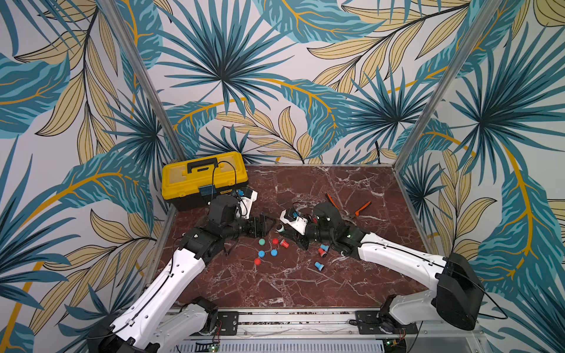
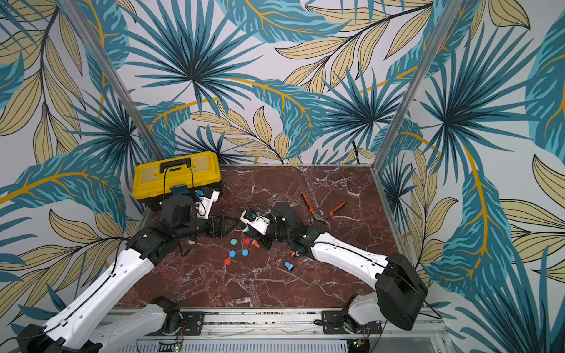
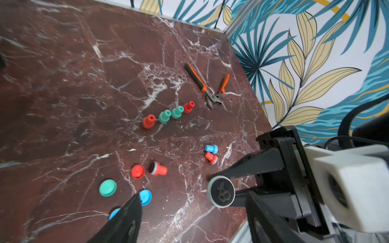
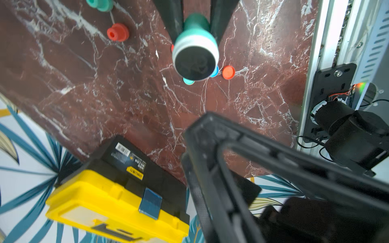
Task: Close the stamp cap
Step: Pick up the stamp from the center of the board.
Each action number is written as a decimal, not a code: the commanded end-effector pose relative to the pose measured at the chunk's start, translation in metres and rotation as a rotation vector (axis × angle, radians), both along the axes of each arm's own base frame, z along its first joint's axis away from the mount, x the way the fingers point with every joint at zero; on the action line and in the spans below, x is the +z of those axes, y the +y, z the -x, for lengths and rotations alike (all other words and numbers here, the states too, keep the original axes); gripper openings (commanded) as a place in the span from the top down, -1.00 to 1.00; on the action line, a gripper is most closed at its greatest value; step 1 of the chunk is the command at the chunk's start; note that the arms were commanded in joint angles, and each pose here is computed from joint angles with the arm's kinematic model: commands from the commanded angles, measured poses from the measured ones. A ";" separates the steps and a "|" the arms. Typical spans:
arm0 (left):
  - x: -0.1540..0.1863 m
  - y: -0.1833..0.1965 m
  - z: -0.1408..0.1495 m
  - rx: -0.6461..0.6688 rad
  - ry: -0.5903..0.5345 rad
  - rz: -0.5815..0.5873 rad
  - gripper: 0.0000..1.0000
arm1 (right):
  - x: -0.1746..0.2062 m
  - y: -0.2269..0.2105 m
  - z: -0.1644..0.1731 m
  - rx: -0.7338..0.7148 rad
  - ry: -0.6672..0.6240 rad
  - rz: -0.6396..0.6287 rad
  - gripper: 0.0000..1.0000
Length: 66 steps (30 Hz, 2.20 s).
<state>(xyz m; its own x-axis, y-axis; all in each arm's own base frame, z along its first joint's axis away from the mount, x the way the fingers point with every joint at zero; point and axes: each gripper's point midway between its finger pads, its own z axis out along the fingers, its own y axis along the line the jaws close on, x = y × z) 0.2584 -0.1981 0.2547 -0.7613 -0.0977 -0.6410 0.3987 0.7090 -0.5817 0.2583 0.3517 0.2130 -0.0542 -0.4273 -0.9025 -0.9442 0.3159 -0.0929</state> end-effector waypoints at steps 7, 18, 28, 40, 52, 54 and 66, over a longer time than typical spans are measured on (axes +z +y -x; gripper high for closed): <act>0.012 -0.029 0.014 -0.100 0.052 0.059 -0.33 | 0.019 0.010 0.005 0.099 -0.110 -0.008 0.69; -0.001 -0.036 0.010 -0.085 0.094 0.030 0.13 | 0.028 0.015 0.013 0.113 -0.158 -0.002 0.71; -0.007 -0.042 0.014 -0.105 0.133 0.037 0.21 | 0.043 0.008 0.002 0.037 -0.233 -0.008 0.72; -0.024 -0.035 0.009 -0.082 0.149 -0.084 0.44 | 0.051 0.005 0.001 0.028 -0.264 -0.010 0.72; 0.028 -0.042 0.012 -0.131 0.040 -0.011 0.59 | 0.101 -0.017 0.007 -0.055 -0.372 -0.115 0.33; 0.048 -0.044 0.017 -0.157 0.002 0.026 0.61 | 0.118 -0.025 0.011 -0.075 -0.400 -0.164 0.28; 0.163 -0.055 0.070 -0.430 -0.154 0.276 0.71 | 0.207 -0.047 0.061 0.016 -0.529 -0.504 0.07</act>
